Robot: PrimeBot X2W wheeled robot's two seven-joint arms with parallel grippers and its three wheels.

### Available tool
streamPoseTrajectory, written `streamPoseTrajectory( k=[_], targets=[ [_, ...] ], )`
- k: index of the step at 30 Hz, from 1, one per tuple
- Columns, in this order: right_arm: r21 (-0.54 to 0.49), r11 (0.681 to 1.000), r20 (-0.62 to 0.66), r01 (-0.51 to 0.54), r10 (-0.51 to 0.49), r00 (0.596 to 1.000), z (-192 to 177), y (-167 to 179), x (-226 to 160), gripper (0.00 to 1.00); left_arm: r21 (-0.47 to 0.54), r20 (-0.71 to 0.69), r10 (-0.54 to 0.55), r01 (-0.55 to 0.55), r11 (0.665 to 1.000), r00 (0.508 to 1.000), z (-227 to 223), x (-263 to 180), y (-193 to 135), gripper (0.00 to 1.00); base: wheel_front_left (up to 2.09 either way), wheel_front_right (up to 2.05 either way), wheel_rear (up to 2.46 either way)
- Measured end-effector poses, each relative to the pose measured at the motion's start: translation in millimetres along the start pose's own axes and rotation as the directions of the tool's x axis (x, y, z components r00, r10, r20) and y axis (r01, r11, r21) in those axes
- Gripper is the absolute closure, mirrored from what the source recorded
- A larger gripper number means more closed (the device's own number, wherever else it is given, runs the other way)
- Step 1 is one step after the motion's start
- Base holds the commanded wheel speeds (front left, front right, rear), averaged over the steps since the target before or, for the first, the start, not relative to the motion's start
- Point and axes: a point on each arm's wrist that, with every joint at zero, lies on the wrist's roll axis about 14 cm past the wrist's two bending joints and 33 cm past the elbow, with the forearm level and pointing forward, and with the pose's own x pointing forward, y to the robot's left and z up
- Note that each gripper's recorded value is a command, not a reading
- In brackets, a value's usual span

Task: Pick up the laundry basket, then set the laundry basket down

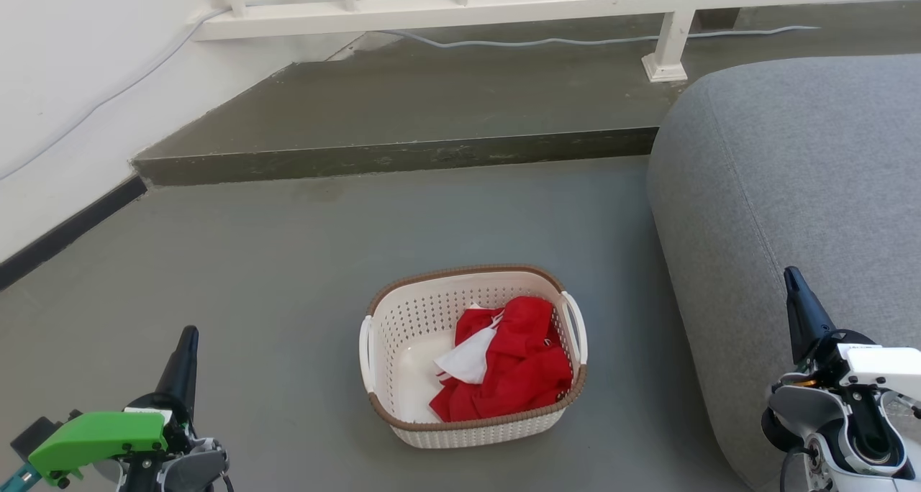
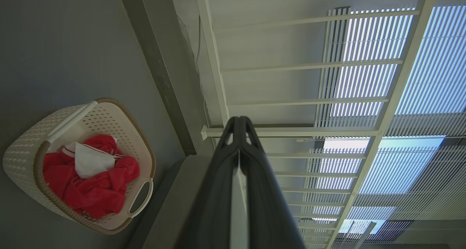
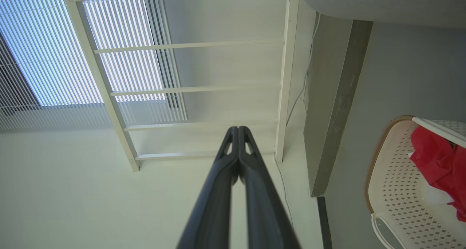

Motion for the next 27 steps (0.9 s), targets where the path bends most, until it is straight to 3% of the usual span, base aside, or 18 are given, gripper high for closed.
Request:
streamPoseTrajectory(
  k=[27],
  targets=[
    [0.0, 1.0, -0.001, -0.004, 0.004, 1.0, -0.1, 1.2, 0.5, 1.0, -0.001, -0.003, 0.011, -0.011, 1.0, 1.0, 0.1, 0.0, 3.6, 1.0, 0.0, 0.0, 0.0]
  ],
)
